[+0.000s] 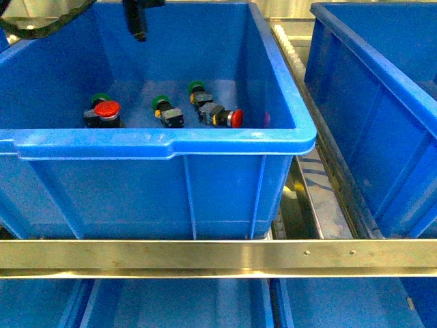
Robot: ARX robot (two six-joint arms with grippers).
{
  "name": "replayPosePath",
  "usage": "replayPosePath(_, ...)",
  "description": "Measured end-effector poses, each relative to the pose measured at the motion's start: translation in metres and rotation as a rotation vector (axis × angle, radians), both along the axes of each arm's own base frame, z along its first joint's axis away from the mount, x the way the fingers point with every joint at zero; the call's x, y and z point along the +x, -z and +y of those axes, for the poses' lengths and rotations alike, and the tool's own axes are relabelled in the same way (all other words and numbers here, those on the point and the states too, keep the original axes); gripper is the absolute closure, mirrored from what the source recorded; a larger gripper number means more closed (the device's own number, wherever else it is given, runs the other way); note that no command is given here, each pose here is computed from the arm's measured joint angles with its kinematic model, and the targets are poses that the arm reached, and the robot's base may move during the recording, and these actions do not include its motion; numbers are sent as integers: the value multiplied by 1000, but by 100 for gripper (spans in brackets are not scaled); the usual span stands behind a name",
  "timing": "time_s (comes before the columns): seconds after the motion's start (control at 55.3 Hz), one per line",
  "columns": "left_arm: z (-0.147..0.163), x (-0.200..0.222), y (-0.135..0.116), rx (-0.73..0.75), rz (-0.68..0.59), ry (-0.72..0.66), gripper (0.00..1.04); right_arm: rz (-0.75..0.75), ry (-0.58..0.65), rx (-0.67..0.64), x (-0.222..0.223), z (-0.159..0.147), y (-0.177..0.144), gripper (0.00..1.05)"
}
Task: Pick red and yellow buttons and place in box
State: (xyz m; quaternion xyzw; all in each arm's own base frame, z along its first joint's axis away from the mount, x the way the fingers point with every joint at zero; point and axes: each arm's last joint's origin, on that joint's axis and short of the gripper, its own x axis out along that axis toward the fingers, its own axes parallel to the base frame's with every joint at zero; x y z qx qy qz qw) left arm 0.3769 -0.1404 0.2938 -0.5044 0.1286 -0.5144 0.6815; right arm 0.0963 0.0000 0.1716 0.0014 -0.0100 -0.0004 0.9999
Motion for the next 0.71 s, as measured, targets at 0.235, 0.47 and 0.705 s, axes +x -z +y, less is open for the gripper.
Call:
replayPosePath(0.235, -38, 8, 15, -2, 36, 113, 73, 0, 0, 0, 0, 0, 0, 6)
replayPosePath(0.47, -55, 12, 12, -3, 34, 135, 73, 0, 0, 0, 0, 0, 0, 6)
replayPosePath(0.705, -65, 10, 9, 18, 27, 145, 73, -291, 349, -315, 55, -33, -108, 6)
